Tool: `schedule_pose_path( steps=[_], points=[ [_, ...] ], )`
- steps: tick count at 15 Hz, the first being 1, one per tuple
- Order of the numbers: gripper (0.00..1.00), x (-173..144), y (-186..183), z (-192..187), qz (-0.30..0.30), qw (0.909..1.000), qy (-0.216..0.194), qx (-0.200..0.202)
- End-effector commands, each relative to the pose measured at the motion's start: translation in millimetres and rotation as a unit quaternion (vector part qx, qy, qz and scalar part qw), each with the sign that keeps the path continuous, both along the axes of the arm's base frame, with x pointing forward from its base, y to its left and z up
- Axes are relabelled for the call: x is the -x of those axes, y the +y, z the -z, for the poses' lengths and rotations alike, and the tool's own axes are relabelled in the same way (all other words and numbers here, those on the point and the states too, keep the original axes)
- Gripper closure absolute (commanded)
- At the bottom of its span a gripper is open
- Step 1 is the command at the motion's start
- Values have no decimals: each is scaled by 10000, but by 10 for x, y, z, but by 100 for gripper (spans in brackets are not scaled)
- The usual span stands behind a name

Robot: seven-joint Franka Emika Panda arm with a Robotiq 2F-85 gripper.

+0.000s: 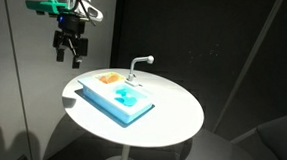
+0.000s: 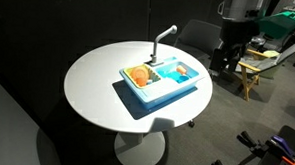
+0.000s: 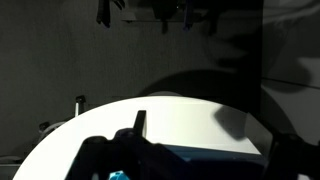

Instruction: Pick up the blue mug from the sink and put it in the dish rack

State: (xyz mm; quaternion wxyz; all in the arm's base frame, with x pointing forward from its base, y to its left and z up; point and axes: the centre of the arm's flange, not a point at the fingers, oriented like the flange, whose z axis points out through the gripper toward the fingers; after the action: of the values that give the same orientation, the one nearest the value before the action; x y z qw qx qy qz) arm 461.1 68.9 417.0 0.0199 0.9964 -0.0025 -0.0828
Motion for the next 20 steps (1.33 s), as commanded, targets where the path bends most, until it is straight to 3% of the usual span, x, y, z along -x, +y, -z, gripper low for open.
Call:
schedule_pose_path(
  steps=[1,20],
  points=[
    [0,-189,-65,-22,165,9997,-134,70],
    [0,-1265,-818,26,271,9945,-980,235]
  ],
)
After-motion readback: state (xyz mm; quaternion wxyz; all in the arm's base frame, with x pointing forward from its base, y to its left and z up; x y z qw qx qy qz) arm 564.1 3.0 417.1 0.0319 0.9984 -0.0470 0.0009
